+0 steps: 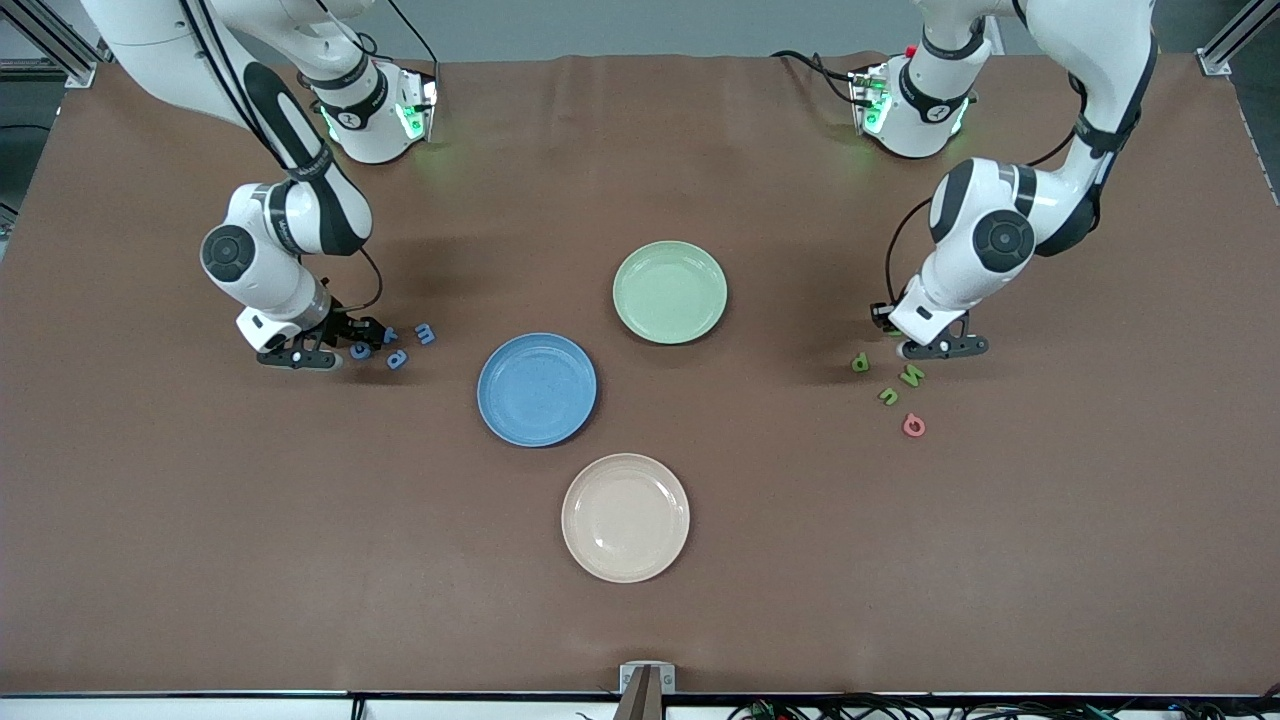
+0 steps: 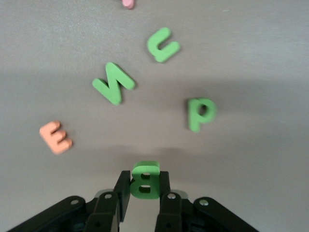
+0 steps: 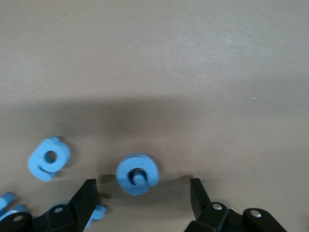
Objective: Sort letters by color into matching plates
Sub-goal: 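Grasp the green B with the left gripper while the right gripper grasps the blue C, then carry the green B to the green plate and release it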
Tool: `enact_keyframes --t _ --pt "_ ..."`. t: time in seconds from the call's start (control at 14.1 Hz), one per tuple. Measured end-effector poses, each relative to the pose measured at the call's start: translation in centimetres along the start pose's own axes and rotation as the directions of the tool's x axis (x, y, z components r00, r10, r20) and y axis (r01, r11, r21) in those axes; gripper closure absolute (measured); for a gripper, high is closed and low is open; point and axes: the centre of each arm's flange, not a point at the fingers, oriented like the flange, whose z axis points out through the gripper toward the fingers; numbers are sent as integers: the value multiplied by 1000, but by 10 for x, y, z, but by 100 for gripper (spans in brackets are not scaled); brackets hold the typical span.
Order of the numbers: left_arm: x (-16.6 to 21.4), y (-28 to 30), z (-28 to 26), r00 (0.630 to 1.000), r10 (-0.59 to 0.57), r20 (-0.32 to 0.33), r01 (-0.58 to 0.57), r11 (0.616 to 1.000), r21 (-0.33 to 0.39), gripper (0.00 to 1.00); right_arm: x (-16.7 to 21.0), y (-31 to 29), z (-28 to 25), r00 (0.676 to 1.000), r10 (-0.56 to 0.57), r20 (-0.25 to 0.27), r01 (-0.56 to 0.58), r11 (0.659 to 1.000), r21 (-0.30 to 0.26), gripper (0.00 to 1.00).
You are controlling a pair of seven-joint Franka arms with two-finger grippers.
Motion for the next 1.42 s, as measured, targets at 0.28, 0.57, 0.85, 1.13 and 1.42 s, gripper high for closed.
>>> enact_keyframes --t 0.28,0.57,0.85,1.13,1.42 --pt "-20 55 -57 999 -40 14 40 998 39 72 0 -9 0 1000 0 -7 0 1000 -1 13" --pt "-46 149 -100 992 -120 -26 120 992 21 72 1 -6 0 1000 5 -13 -5 1000 -2 13" --pt "-74 227 -103 980 -199 -2 199 980 -25 72 2 -5 1 1000 8 -15 -8 1000 -2 13" --pt "-101 281 -82 969 -240 53 242 969 -42 72 3 -5 2 1000 8 -14 -8 1000 -3 14" --pt "-120 318 -52 952 -288 100 295 954 -62 72 2 -4 4 1000 8 -10 -8 1000 -4 21"
